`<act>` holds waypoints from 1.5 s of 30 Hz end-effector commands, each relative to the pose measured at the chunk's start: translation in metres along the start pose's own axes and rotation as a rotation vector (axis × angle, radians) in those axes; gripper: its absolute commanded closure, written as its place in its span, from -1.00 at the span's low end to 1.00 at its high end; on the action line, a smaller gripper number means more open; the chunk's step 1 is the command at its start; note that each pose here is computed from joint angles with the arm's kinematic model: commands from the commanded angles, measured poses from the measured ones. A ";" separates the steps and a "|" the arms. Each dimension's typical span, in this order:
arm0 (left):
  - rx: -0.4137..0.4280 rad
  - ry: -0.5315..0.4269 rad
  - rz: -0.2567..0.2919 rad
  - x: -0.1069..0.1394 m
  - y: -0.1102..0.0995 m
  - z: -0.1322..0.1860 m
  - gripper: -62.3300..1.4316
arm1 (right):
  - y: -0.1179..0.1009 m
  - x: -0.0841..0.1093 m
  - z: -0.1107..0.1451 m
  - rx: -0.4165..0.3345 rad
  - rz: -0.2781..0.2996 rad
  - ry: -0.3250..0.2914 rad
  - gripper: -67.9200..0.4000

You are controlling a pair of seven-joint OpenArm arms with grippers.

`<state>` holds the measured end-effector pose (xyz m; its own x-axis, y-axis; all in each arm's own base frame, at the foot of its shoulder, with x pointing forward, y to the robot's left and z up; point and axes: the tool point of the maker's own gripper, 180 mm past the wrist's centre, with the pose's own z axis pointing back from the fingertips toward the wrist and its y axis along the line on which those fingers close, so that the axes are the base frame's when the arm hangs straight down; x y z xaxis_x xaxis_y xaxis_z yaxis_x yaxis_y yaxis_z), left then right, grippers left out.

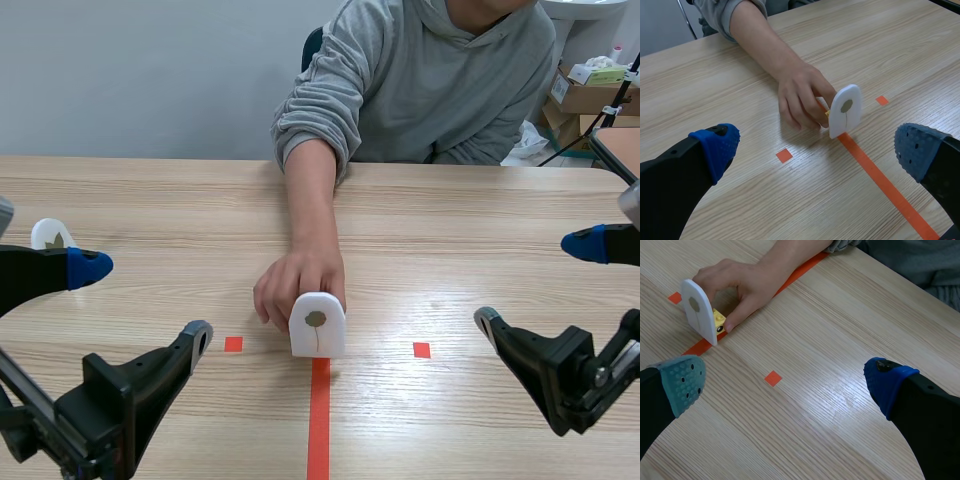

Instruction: Do the leaf sorting experiment

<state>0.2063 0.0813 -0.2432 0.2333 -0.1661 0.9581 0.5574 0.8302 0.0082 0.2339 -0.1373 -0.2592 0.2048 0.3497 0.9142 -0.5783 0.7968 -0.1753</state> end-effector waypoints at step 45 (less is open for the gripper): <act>0.017 0.007 0.012 -0.006 0.005 0.001 -1.00 | -0.006 0.008 0.000 -0.013 0.001 -0.029 -1.00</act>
<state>0.2052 0.0865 -0.2531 0.2575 -0.1753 0.9502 0.5484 0.8362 0.0056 0.2339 -0.1373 -0.2592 0.2048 0.3497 0.9142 -0.5783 0.7968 -0.1753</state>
